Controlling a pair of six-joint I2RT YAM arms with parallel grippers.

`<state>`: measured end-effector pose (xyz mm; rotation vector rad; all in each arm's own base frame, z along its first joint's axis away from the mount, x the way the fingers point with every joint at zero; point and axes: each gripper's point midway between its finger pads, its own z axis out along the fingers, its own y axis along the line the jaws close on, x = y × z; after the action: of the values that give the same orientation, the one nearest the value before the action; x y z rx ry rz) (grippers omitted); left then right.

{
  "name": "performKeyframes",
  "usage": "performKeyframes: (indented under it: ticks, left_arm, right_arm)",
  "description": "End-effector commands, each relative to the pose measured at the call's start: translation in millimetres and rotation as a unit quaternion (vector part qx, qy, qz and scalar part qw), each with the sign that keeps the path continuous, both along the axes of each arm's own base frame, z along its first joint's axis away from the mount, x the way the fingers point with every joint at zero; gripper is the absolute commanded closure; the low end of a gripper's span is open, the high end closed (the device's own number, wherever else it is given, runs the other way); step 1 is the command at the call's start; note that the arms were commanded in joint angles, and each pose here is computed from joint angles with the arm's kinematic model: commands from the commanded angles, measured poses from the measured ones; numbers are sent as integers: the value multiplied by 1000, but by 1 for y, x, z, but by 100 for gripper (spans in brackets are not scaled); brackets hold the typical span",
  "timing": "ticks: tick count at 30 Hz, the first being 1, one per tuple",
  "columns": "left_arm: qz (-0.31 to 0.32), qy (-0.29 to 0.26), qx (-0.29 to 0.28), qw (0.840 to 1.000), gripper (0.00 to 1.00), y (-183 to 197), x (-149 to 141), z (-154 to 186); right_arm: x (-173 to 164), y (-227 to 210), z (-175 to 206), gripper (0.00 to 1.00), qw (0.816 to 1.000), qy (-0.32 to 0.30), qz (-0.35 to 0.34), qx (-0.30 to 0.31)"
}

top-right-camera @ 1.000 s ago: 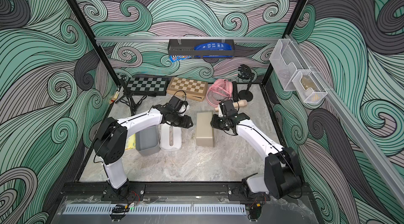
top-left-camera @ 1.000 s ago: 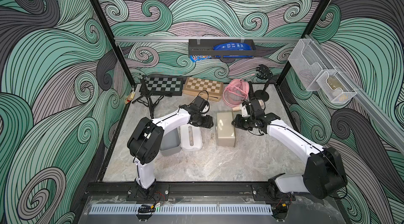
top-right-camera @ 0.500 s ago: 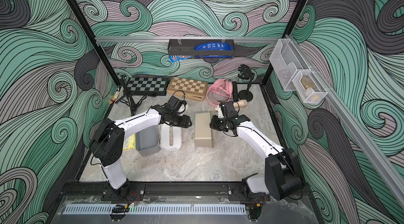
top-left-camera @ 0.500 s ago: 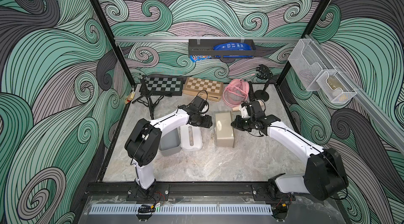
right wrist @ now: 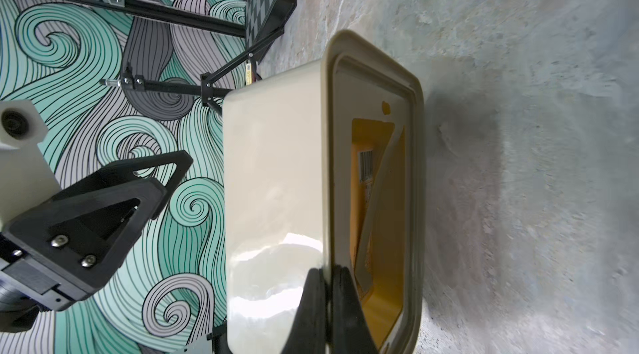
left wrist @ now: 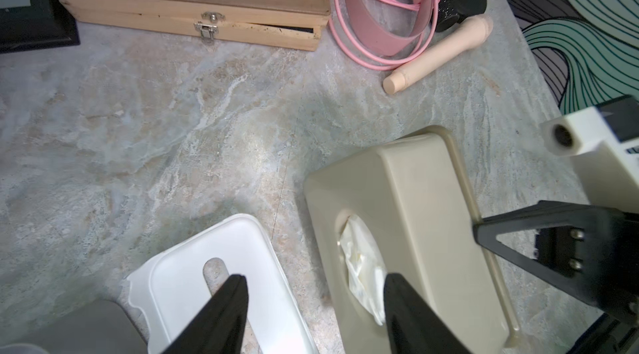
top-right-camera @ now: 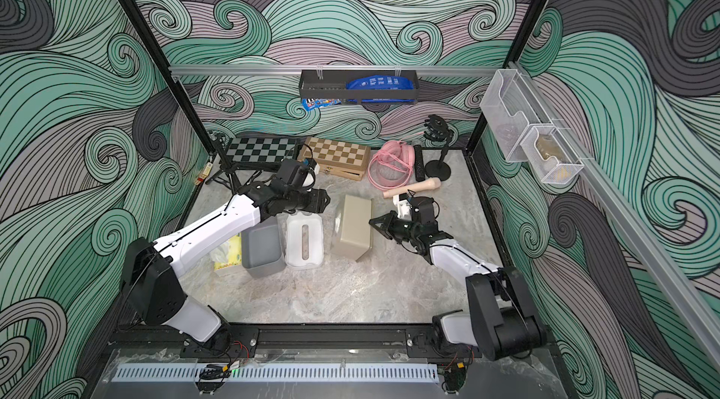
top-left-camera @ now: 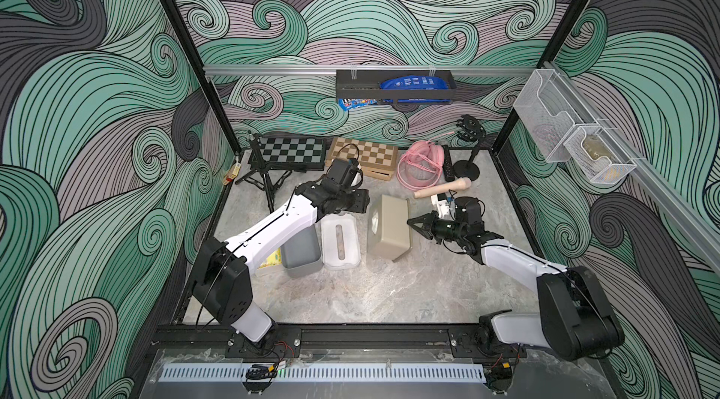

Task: Put the tissue paper into the tissue box
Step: Adjust the tissue box at the center of the board.

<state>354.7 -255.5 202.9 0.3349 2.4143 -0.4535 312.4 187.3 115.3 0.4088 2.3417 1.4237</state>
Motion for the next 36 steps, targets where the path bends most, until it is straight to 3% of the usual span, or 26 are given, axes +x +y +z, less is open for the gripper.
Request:
performKeyframes:
  ticks: [1,5,10,12,16,21,26,30,36]
  left_arm:
    - [-2,-13,5,1000,35,3,1,11]
    - [-2,7,12,1000,35,3,-1,0]
    - [0,28,23,999,35,2,-1,-8]
    - [0,30,24,999,35,2,0,-10]
    - [2,27,30,999,35,3,2,-11]
    - [6,33,32,999,34,2,4,-18]
    - [11,61,54,997,34,4,3,-49]
    - [25,82,67,994,35,10,-1,-74]
    - [45,54,37,997,34,21,-1,-63]
  right_arm:
    - [2,15,19,100,994,-39,33,93]
    - [-4,11,-7,100,992,-12,28,120]
    - [-14,0,-48,100,995,34,30,89]
    - [-15,-7,-66,85,997,52,36,42]
    - [-10,-29,-83,66,995,65,36,-61]
    - [5,-63,-76,61,993,59,-3,-104]
    - [28,-78,-25,50,970,0,4,-242]
    - [23,-44,20,43,938,-48,43,-340]
    - [5,12,29,43,910,-63,89,-401]
